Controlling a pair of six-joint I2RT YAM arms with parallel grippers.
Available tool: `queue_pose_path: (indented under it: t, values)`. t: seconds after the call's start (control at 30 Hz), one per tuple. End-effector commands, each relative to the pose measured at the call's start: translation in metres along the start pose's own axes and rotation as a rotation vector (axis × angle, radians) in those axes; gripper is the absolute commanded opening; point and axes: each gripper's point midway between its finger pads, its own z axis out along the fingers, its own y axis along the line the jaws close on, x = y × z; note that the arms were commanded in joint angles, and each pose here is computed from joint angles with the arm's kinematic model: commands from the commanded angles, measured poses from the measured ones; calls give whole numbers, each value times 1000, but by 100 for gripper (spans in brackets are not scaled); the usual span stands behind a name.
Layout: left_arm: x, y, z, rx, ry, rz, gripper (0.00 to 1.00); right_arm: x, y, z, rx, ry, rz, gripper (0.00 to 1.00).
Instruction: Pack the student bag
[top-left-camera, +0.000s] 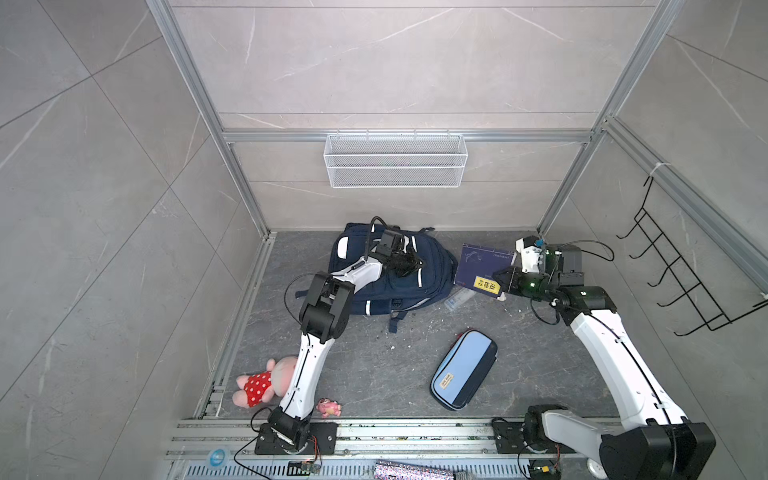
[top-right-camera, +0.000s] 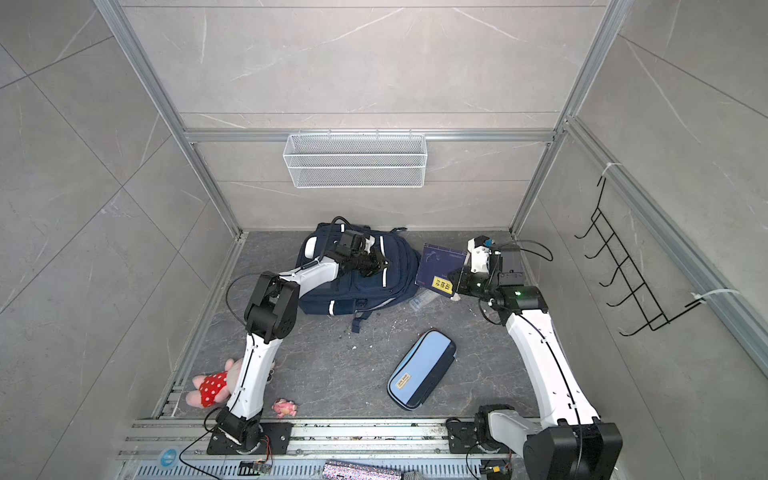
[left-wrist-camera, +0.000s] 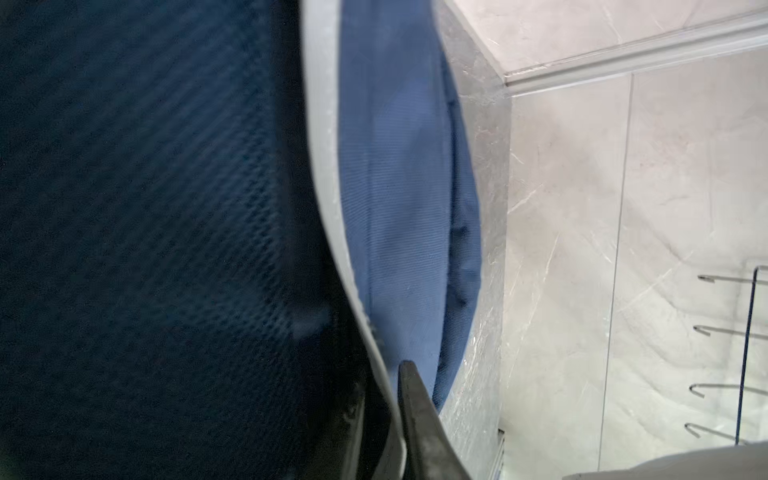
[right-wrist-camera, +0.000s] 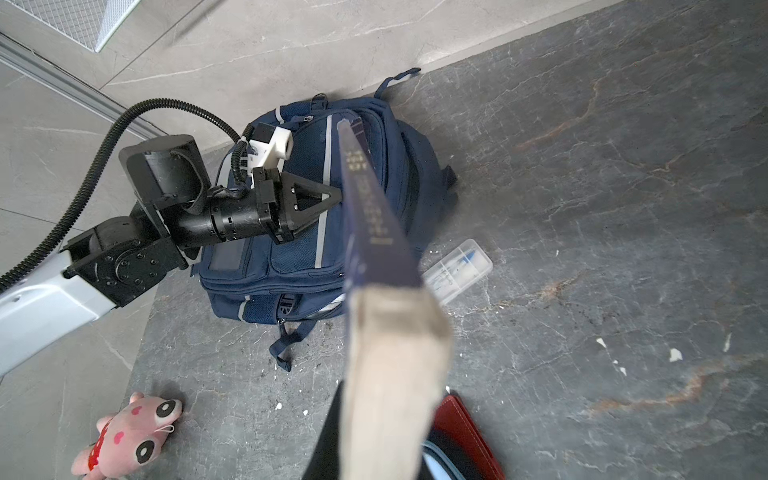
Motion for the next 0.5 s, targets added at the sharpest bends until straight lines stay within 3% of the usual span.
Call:
queue_pose_path:
  t: [0.0,0.1,0.3,0.47]
  values:
    - [-1,-35,-1,115,4,56,12,-10,2,-4,-3,-28,-28,0]
    - [-1,-42,-6,136,4,67,0,-12,1,-2,0,-29,-27,0]
    - [-10,-66,-41,207,-39,98,0,-13,-4,-3,21,-40,-5,0]
    - [-14,-96,-92,333,-27,179,0,-24,-10,-9,39,-16,126,0]
